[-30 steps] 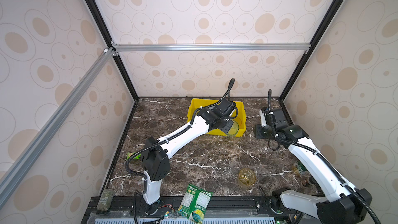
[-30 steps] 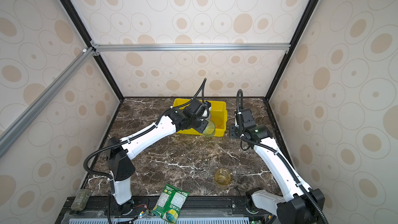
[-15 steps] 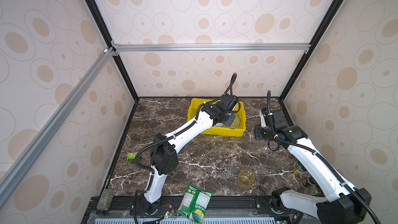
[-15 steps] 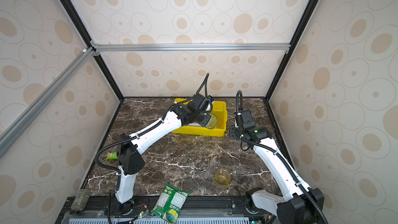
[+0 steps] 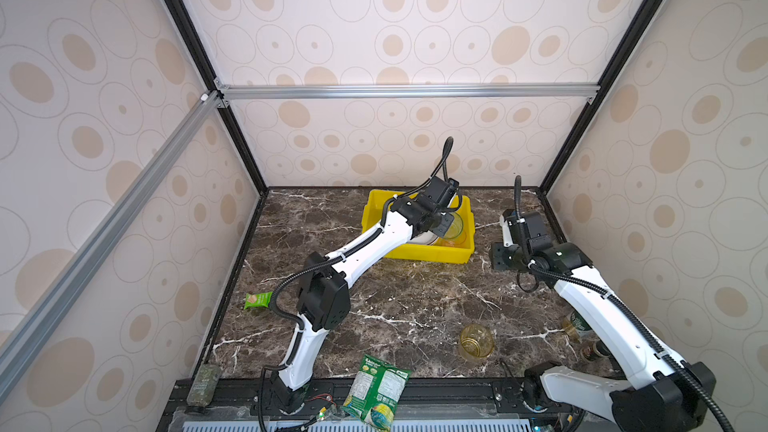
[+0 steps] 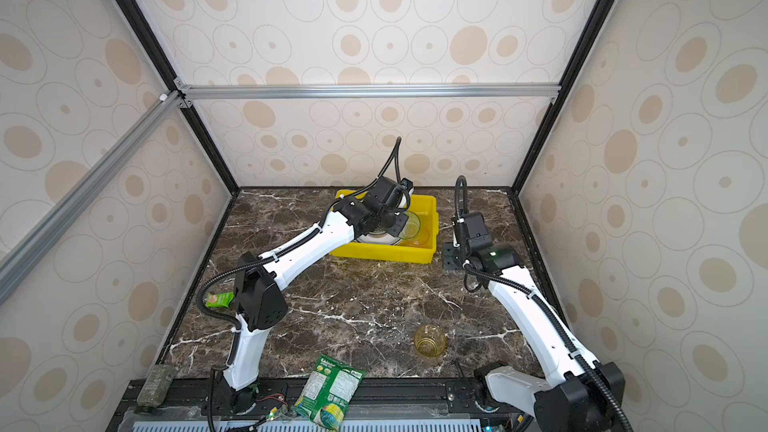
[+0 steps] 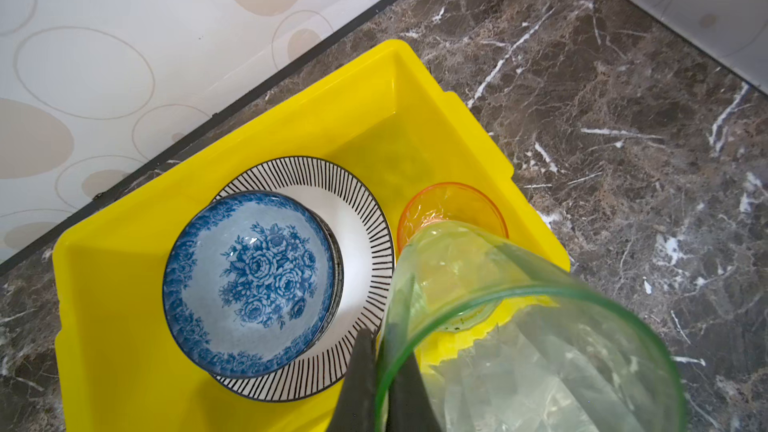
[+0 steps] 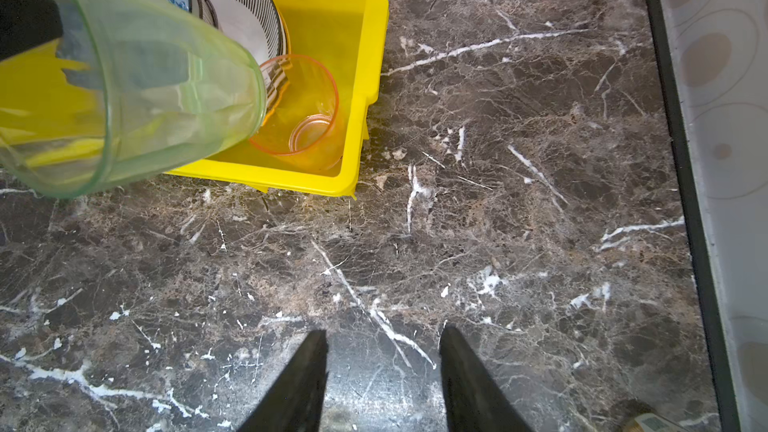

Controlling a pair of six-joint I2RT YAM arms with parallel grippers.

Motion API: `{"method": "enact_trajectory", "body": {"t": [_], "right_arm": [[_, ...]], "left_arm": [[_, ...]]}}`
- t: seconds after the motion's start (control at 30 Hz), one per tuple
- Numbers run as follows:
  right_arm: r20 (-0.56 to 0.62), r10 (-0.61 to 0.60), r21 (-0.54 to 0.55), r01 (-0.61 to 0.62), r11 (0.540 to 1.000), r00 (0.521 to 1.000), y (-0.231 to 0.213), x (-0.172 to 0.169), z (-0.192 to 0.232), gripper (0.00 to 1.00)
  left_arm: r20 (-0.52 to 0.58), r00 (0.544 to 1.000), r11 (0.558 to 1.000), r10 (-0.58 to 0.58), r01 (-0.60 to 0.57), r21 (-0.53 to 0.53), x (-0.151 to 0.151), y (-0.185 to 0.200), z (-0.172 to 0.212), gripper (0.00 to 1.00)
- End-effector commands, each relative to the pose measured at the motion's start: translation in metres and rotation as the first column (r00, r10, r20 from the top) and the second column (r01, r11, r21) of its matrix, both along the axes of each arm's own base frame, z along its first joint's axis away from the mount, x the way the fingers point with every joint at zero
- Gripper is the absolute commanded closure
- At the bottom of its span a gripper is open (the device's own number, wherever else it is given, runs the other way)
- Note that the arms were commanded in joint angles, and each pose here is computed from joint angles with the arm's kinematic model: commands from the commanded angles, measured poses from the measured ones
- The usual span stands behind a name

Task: Place the mixed dishes into the plastic bin
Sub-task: 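Lift the green cup and carry it over the bin with the left gripper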

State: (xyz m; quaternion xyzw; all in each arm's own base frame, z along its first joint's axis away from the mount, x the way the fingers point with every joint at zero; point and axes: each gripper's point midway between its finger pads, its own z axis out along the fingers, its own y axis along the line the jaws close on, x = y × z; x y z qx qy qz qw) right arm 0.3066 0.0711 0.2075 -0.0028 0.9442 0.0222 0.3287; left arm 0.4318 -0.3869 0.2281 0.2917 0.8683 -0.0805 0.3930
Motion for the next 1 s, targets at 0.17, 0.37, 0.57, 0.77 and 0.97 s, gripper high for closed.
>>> {"method": "enact_trajectory", "body": {"t": [0.17, 0.37, 0.57, 0.77, 0.97], "right_arm": [[-0.002, 0.021, -0.001, -0.021, 1.000, 1.000, 0.003, 0.001, -0.002, 0.53], [0.001, 0.025, 0.004, -0.025, 1.000, 1.000, 0.004, 0.001, 0.000, 0.53], [0.002, 0.026, 0.005, -0.026, 1.000, 1.000, 0.004, 0.000, 0.001, 0.53], [0.005, 0.029, 0.011, -0.030, 1.000, 1.000, 0.005, 0.000, 0.002, 0.53], [0.007, 0.033, 0.015, -0.033, 0.999, 0.999, 0.006, 0.000, 0.002, 0.53]], "left_arm": [[0.074, 0.997, 0.998, -0.015, 0.019, -0.053, 0.022, -0.014, 0.016, 1.00], [0.069, 0.997, 0.997, -0.019, 0.024, -0.070, 0.029, -0.020, 0.010, 1.00], [0.059, 0.998, 0.997, -0.017, 0.021, -0.077, 0.034, -0.024, 0.001, 1.00], [0.045, 0.999, 0.997, -0.012, 0.015, -0.073, 0.038, -0.025, -0.008, 1.00], [0.029, 1.000, 0.998, -0.010, 0.012, -0.062, 0.038, -0.024, -0.015, 1.00]]}}
